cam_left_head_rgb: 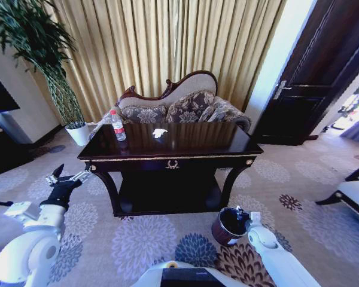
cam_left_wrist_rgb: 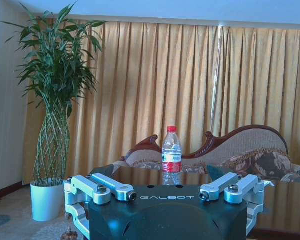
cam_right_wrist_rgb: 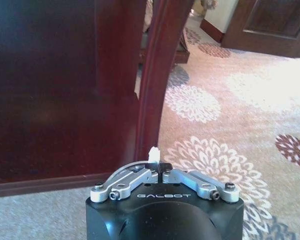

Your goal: Move to the front of the table and place the trash on the table into the trash bin.

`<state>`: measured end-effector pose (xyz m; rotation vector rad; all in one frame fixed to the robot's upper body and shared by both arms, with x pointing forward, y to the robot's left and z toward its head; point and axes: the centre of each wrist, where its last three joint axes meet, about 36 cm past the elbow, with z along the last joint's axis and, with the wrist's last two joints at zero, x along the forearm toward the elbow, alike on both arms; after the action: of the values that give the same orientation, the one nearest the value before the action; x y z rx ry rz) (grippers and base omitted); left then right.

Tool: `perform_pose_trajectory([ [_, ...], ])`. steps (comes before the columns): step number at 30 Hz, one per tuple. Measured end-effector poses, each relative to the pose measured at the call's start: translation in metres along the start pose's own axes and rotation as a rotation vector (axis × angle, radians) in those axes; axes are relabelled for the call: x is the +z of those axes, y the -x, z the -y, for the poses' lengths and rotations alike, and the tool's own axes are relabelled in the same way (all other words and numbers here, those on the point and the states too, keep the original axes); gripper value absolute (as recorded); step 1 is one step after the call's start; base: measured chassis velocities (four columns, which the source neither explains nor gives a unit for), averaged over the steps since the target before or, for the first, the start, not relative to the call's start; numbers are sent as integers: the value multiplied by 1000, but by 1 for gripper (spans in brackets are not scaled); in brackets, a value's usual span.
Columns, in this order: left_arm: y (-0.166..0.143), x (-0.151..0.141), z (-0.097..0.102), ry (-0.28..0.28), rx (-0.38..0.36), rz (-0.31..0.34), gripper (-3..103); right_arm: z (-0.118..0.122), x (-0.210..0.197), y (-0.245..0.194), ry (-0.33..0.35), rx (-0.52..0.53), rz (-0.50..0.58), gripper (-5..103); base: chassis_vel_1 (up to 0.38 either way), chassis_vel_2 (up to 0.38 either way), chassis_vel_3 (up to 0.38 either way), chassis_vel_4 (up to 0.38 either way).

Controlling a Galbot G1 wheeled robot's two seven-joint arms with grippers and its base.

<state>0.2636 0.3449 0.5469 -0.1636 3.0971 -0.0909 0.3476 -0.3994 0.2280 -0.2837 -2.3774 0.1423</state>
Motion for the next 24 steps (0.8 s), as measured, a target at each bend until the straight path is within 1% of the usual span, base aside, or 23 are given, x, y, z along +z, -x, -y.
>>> perform_pose_trajectory([
  [4, -1, 0, 0, 0, 0, -1, 100, 1, 5, 8, 8, 16, -3, 0, 0, 0, 0, 0],
  [11, -2, 0, 1, 0, 1, -1, 100, -5, 8, 16, 13, 20, 14, 0, 0, 0, 0, 0],
  [12, -2, -1, 1, 1, 2, 1, 100, -5, 8, 16, 6, 23, 16, -2, 0, 0, 0, 0],
  [14, -3, -2, 1, 3, 2, 3, 100, -6, 8, 17, -10, 27, 18, 8, 0, 0, 0, 0],
  [15, -3, -2, 1, 3, 2, 3, 100, -6, 8, 17, -10, 27, 18, 8, 0, 0, 0, 0],
  [16, -3, -2, 1, 4, 2, 3, 100, -6, 8, 17, -12, 28, 18, 13, 0, 0, 0, 0],
  [17, -3, -2, 1, 4, 1, 3, 100, -6, 7, 17, -13, 28, 18, 13, 0, 0, 0, 0],
  [18, -3, -2, 1, 4, 1, 3, 100, -6, 7, 17, -15, 29, 19, 24, 0, 0, 0, 0],
  [20, -3, -2, 1, 4, 1, 3, 100, -5, 7, 17, -15, 29, 19, 24, 0, 0, 0, 0],
  [21, -3, -2, 1, 3, 2, 4, 100, -5, 7, 16, -18, 30, 20, 35, 0, 0, 0, 0],
  [23, -3, -2, 2, 2, 2, 4, 100, -4, 7, 16, -20, 30, 20, 35, 0, 0, 0, 0],
  [24, -3, -2, 2, 2, 3, 4, 100, -4, 6, 16, -21, 30, 21, 40, 0, 0, 0, 0],
])
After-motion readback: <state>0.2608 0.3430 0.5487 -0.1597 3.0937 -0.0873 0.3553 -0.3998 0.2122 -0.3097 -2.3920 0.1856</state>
